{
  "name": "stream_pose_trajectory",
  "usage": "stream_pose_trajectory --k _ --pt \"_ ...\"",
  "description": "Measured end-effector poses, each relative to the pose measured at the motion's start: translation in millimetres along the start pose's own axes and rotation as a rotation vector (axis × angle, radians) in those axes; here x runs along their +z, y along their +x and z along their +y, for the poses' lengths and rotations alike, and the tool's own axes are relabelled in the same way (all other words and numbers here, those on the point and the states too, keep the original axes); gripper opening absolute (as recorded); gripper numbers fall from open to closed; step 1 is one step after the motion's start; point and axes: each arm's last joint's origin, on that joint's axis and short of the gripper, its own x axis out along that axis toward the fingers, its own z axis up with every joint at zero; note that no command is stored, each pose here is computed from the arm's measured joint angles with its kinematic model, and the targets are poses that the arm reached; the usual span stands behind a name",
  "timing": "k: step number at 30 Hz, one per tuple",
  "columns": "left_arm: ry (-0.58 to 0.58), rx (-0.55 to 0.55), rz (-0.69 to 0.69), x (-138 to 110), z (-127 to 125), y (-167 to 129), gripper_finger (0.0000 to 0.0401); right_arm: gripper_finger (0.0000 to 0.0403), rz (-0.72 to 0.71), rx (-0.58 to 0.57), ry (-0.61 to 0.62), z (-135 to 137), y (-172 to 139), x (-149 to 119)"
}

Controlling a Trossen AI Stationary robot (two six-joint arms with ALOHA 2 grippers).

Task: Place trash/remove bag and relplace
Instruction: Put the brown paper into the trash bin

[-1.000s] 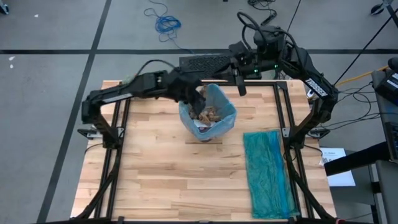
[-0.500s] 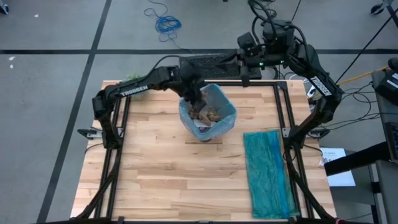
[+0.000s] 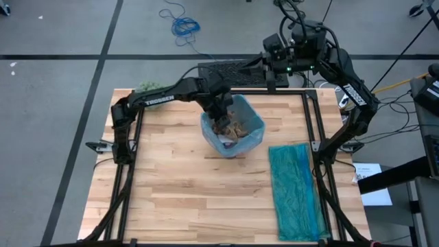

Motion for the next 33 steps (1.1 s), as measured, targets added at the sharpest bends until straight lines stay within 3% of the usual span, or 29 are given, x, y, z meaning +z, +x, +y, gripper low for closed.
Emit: stream_pose_trajectory --k 5,10,17,26,30,33 --pt "0.022 0.002 -0.004 0.9 -9.2 7.7 0.0000 0.0000 0.007 -0.003 0.008 -0.7 -0.2 -0.7" --pt "0.048 0.091 -0.092 7.2 -18.4 -17.4 0.0020 0.0000 0.004 -0.001 0.007 -0.5 -0.2 -0.4" --pt "0.116 0.093 -0.143 14.6 -32.4 -48.2 0.0089 0.0015 -0.005 0.001 -0.002 -0.3 -0.2 0.6" --pt "0.111 0.062 -0.112 12.6 -31.7 -49.1 0.0176 0.0075 -0.002 0.009 -0.002 0.1 -0.1 0.4" --pt "0.097 0.069 -0.122 13.1 -31.2 -65.8 0.0167 0.0098 0.006 0.027 0.002 0.9 -0.6 -0.2" --pt "0.103 0.087 -0.208 11.6 -37.5 -107.2 0.0132 0.0109 0.011 0.070 0.005 3.2 -2.9 -0.1"
